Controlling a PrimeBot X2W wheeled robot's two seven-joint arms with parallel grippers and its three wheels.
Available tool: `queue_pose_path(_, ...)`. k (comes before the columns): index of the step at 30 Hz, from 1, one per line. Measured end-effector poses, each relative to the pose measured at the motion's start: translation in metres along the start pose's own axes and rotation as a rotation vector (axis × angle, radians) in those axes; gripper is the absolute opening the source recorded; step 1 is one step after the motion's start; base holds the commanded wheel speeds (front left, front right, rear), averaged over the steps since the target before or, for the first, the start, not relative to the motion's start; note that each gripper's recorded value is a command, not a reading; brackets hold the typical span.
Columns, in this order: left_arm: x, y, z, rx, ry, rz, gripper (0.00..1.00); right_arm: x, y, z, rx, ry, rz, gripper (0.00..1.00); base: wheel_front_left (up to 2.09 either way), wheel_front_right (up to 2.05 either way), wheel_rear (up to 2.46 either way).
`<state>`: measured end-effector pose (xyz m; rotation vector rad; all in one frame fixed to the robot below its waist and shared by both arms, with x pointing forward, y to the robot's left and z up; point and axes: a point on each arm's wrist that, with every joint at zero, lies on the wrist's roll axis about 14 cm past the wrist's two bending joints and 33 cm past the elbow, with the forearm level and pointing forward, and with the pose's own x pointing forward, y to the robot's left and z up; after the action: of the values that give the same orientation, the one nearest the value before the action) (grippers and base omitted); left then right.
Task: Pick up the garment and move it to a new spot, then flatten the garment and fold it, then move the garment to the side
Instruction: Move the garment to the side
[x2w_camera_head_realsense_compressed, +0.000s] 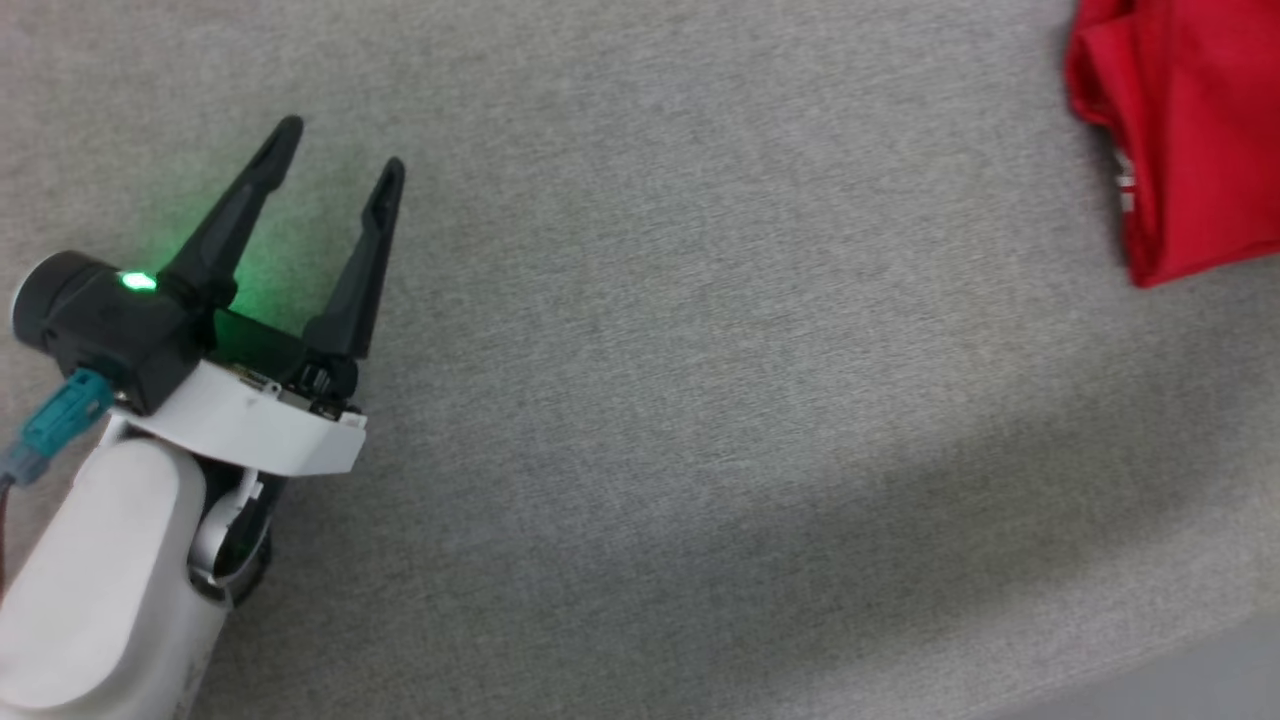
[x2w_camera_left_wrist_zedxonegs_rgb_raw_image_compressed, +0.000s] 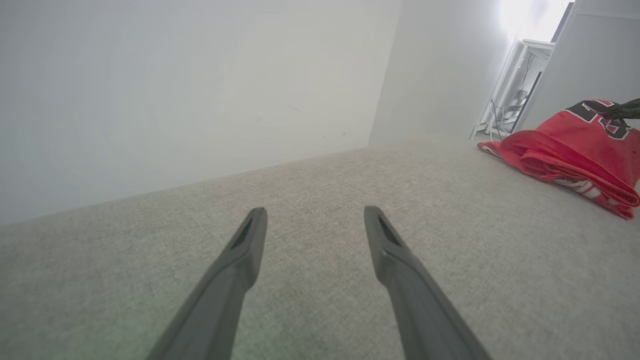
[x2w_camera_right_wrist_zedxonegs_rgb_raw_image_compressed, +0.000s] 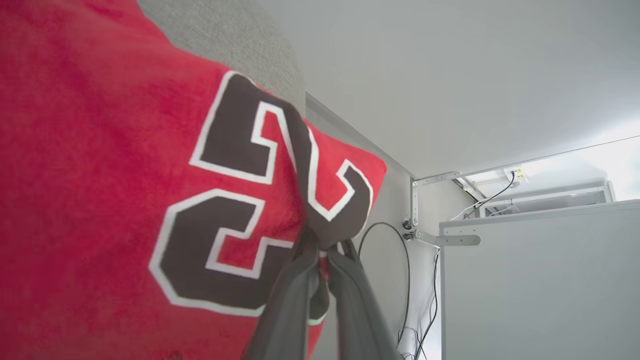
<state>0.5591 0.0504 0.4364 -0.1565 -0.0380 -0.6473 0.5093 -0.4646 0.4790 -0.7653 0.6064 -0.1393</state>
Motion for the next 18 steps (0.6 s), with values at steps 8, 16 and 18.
queue_pose_path(8,-0.008,0.008,-0.002,-0.003,0.014,0.023,1.00,0.016,0.003,-0.008,0.068,0.016,-0.038,0.45,0.00,0.00,0.00)
queue_pose_path(16,-0.022,0.016,0.006,-0.002,0.019,0.064,1.00,0.025,0.017,-0.012,0.153,0.025,-0.049,0.91,0.00,0.00,0.00)
queue_pose_path(18,-0.025,0.017,0.008,-0.005,0.019,0.074,1.00,0.025,0.020,-0.016,0.173,0.036,-0.049,1.00,0.00,0.00,0.00)
